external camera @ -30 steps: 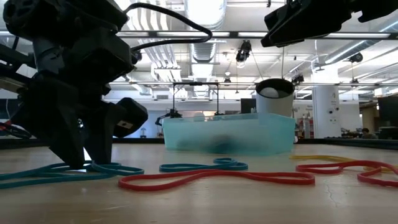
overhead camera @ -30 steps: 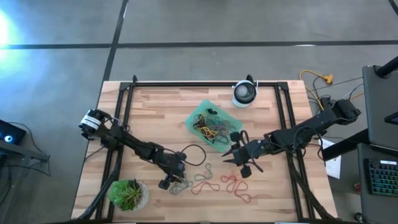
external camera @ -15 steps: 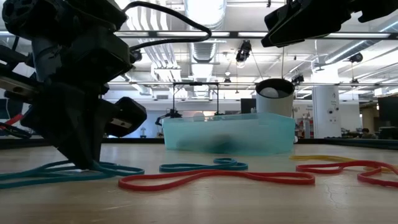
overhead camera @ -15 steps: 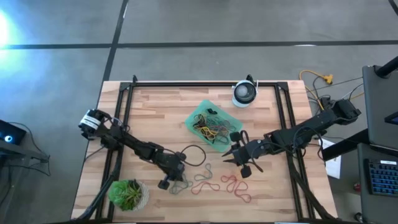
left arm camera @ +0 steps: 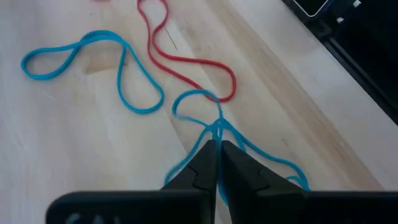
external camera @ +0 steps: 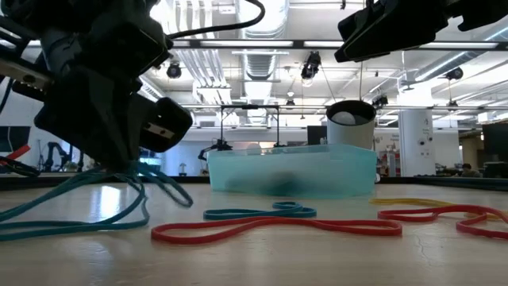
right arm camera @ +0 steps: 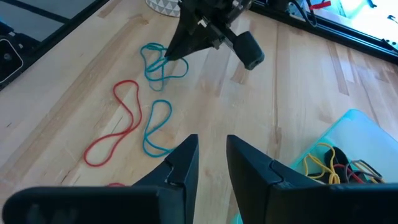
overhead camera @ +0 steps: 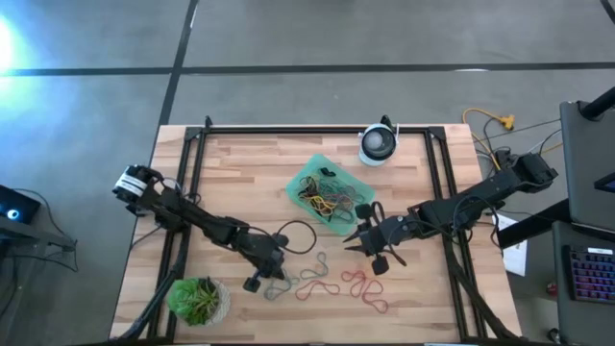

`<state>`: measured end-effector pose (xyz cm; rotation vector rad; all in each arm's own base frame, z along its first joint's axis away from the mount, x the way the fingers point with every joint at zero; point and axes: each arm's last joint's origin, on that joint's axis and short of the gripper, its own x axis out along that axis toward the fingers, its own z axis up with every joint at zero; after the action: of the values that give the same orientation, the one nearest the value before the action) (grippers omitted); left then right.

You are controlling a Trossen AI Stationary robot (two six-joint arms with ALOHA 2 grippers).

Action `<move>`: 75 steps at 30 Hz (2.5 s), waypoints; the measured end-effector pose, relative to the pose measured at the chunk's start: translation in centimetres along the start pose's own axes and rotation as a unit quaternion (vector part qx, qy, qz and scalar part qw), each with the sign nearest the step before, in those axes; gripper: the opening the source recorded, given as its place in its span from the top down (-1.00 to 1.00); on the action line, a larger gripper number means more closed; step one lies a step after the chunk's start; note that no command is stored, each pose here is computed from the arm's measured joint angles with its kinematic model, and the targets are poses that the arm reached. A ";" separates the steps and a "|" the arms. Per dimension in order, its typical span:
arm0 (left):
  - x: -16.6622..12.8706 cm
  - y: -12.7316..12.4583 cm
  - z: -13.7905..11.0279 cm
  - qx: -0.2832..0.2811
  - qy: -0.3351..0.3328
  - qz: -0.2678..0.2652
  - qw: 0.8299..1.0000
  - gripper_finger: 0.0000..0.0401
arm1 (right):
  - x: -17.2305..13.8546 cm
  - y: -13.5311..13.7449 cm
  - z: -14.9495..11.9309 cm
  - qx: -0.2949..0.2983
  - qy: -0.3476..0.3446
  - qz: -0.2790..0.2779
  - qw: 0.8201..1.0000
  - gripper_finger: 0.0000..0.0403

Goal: Pick and place rubber bands into bin
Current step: Put the blue rubber band into the blue bin

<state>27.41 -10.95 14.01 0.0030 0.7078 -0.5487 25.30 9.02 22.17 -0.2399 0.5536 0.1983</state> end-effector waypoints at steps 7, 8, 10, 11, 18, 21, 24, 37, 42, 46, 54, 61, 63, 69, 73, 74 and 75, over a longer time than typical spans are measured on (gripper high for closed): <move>0.0 0.0 -0.4 -0.002 0.008 0.000 1.000 0.98 | 0.0 0.0 0.0 0.000 0.000 0.000 1.000 0.61; 0.0 0.0 -0.4 -0.002 0.007 0.000 1.000 0.98 | 0.0 0.0 0.0 0.000 0.000 0.000 1.000 0.62; 0.0 0.0 -0.5 -0.002 0.008 0.000 1.000 0.98 | 0.0 0.0 0.0 0.000 0.000 0.000 1.000 0.62; 0.0 0.0 -0.6 -0.003 0.009 0.000 1.000 0.98 | 0.0 0.0 0.0 0.000 0.000 0.000 1.000 0.62; 0.9 0.4 -1.5 -0.005 0.028 0.011 1.000 0.98 | 0.0 0.0 0.0 0.001 0.000 0.000 1.000 0.61; 1.3 0.7 -1.8 -0.008 0.037 0.015 0.999 0.98 | 0.0 0.0 0.0 0.002 0.000 0.000 1.000 0.63; 1.3 0.9 -1.8 -0.009 0.035 0.019 0.999 0.98 | 0.0 0.0 0.0 0.002 0.000 0.000 1.000 0.63; 1.3 1.2 -1.5 0.006 0.025 0.050 0.998 0.98 | 0.0 0.0 0.0 0.004 0.000 0.000 1.000 0.62; 1.2 1.4 -1.5 0.005 0.024 0.071 0.997 0.98 | 0.0 0.0 0.0 0.004 0.000 0.000 1.000 0.63; 1.2 1.6 -1.6 0.004 0.024 0.092 0.996 0.95 | 0.0 0.0 0.0 0.004 0.000 0.000 1.000 0.61; 1.0 2.1 -1.7 -0.004 0.025 0.121 0.992 0.63 | 0.0 0.0 0.0 0.004 0.000 0.000 1.000 0.56; 0.9 2.1 -1.6 -0.004 0.026 0.122 0.992 0.54 | 0.0 0.0 0.0 0.004 0.000 0.000 1.000 0.58; 0.7 2.0 -1.4 -0.003 0.021 0.121 0.992 0.54 | 0.0 0.0 0.0 0.004 0.000 0.000 1.000 0.59; 0.3 1.9 -1.0 -0.002 0.009 0.120 0.993 0.54 | 0.0 0.0 0.0 0.004 0.000 0.000 1.000 0.59; 0.5 1.9 -1.2 -0.003 0.012 0.119 0.993 0.53 | 0.0 0.0 0.0 0.004 0.000 0.000 1.000 0.57; 0.5 1.9 -1.3 -0.003 0.017 0.119 0.993 0.53 | 0.0 0.0 0.0 0.004 0.000 0.000 1.000 0.56; 0.5 1.9 -1.4 -0.004 0.020 0.118 0.993 0.53 | 0.0 0.0 0.0 0.004 0.000 0.000 1.000 0.56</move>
<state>27.82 -9.29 12.29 0.0895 0.7365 -0.3207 25.30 9.02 22.16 -0.2323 0.5548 0.1961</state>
